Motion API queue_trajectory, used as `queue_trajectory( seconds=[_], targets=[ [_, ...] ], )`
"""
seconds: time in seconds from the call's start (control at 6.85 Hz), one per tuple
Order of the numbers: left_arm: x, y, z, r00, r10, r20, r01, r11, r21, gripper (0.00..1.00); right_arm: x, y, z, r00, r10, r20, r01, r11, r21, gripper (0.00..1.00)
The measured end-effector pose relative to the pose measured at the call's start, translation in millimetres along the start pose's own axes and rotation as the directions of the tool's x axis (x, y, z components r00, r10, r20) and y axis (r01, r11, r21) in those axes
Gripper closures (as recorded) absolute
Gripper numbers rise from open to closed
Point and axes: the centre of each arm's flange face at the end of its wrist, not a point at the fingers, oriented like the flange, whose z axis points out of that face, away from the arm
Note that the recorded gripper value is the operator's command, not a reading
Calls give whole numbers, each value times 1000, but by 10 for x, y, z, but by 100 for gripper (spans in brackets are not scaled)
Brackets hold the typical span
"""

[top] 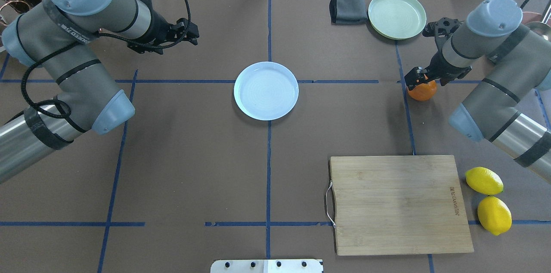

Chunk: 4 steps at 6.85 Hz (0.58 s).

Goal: Pick orange to plate
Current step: 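Lower the right gripper onto the orange and grasp it while the left arm withdraws, then lift the orange and carry it over the white plate with the right gripper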

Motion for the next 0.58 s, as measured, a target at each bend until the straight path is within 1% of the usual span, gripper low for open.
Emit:
queue_trajectory(
  seconds=[0.58],
  targets=[
    [-15,14,-29,1000,1,-3,-1,1000,1,0,-75,-64,132,1000,-7,-12,7,1000,-15,0]
  ],
)
